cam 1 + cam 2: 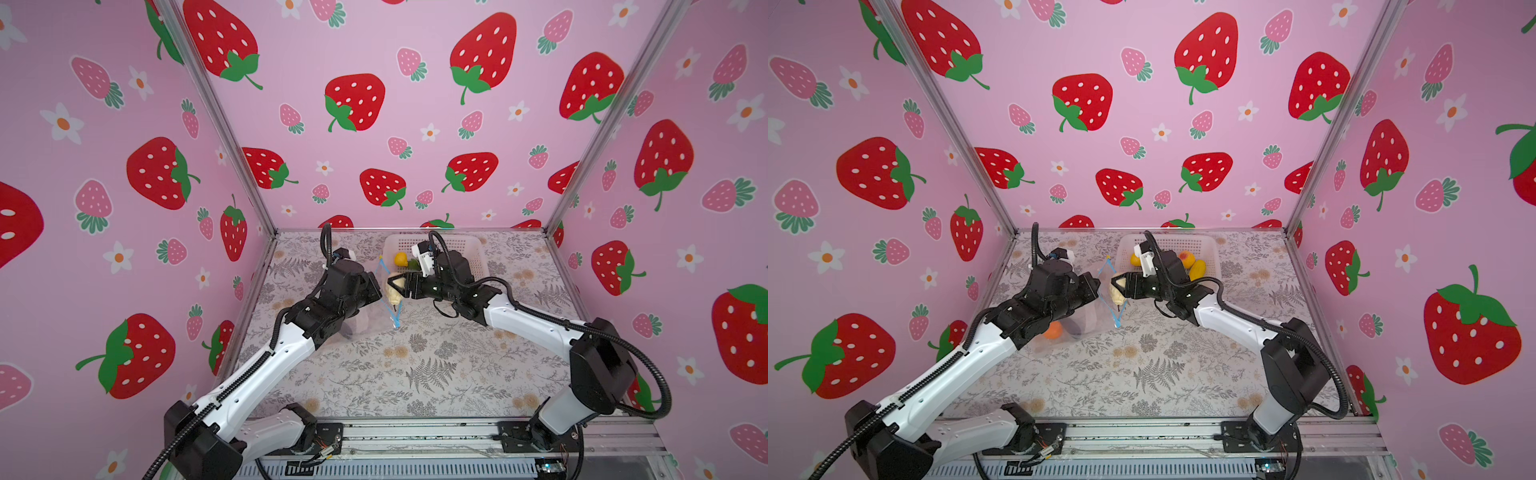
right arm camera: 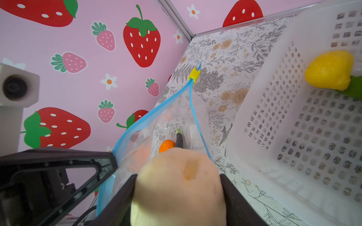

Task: Place the food in the zip-top bag and seal the zipper
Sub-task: 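Lower the cream bun into the bag mouth and open the right gripper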

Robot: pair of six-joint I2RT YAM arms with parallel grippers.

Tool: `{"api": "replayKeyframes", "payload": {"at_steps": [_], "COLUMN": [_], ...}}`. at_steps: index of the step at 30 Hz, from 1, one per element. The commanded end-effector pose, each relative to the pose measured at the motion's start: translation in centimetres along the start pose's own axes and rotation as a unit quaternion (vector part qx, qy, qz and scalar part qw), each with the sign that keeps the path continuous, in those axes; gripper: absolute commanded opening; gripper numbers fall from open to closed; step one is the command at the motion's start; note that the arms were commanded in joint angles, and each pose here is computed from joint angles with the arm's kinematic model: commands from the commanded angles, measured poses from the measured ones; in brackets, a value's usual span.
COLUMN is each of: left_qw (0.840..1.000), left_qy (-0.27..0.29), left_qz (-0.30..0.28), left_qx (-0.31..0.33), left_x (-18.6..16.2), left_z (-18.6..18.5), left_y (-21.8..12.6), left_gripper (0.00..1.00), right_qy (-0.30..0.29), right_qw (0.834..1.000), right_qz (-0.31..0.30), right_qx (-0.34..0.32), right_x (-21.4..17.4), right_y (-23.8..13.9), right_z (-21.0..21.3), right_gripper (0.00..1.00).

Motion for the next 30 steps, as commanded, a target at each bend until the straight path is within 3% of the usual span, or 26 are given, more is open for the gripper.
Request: {"api": "replayKeyframes", "payload": {"at_steps": [1,30], "left_qw": [0.999,0.999], "left_qy": [-0.006,-0.005], "left_qz": [-0.02,-0.021], "left_qx": [-0.025,-0.023], "left_x": [1.05,1.05], "left_z": [-1.25,-1.15], "left_y": [-1.03,-0.99], "left_gripper": [0.0,0.0], "right_qy": [0.001,-0.005], "right_qw": [1.0,1.0], "right_qz": [-0.008,0.002], "right_qx": [-0.001,-0.018], "right_x": [0.89,0.56], "right_y": [0.7,1.14], "right_z": [0.26,-0.15], "right_gripper": [0.53,0.71]}}
Point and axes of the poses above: each gripper's point midway between its finger pads, its own y axis out along the fingers, its own z axis along the line the jaws close on, x = y × z, the point moved 7 cm from there along -y, back along the fingers, and after that the axes turned 14 degrees about -y, right-handed, at the moved point
